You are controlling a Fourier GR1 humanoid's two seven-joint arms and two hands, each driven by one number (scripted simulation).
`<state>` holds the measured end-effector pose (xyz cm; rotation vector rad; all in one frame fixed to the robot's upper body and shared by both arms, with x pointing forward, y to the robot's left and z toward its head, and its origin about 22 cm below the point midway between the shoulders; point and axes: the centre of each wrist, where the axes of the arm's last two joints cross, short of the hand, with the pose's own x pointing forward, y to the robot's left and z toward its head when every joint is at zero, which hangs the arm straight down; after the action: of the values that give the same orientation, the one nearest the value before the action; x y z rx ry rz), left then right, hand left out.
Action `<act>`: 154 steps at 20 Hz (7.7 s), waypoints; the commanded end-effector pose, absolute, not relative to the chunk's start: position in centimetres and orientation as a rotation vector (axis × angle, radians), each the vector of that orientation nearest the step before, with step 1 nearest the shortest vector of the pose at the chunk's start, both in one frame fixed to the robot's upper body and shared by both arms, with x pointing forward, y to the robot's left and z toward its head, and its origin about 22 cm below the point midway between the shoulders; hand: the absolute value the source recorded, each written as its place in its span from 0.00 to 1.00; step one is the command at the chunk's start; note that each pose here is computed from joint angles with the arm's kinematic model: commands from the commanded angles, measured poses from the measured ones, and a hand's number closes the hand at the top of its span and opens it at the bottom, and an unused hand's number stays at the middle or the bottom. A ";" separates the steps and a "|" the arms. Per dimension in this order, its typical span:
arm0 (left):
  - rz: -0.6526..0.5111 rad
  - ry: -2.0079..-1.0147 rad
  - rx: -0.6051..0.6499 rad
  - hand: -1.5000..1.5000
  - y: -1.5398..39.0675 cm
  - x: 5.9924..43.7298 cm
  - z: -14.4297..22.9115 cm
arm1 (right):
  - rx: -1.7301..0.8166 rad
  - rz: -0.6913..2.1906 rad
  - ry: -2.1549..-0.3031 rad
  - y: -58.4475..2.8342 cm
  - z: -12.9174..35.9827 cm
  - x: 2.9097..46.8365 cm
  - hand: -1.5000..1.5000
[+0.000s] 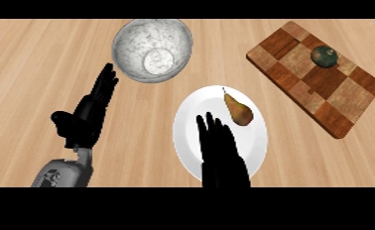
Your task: Pick the croissant from the plate and place it in the bowl
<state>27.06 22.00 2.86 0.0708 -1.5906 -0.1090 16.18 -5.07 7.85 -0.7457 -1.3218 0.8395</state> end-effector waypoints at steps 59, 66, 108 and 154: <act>-0.193 -1.614 -0.054 0.50 17.7 28.2 3.5 | -0.049 0.823 -1.798 0.2 7.7 18.1 1.00; -0.186 -1.583 0.008 0.50 19.4 28.7 3.4 | -0.153 0.769 -2.045 3.6 11.3 19.7 1.00; -0.172 -1.617 0.025 0.50 19.2 27.5 3.0 | -0.988 0.752 -1.677 4.2 18.9 40.7 1.00; -0.094 -1.586 0.093 0.50 21.5 27.9 4.0 | -0.051 0.356 -1.792 -8.5 11.3 41.2 0.00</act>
<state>27.42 21.75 3.17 0.0659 -1.5934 -0.1087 42.78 -7.78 12.94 -0.0843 -1.7916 0.3242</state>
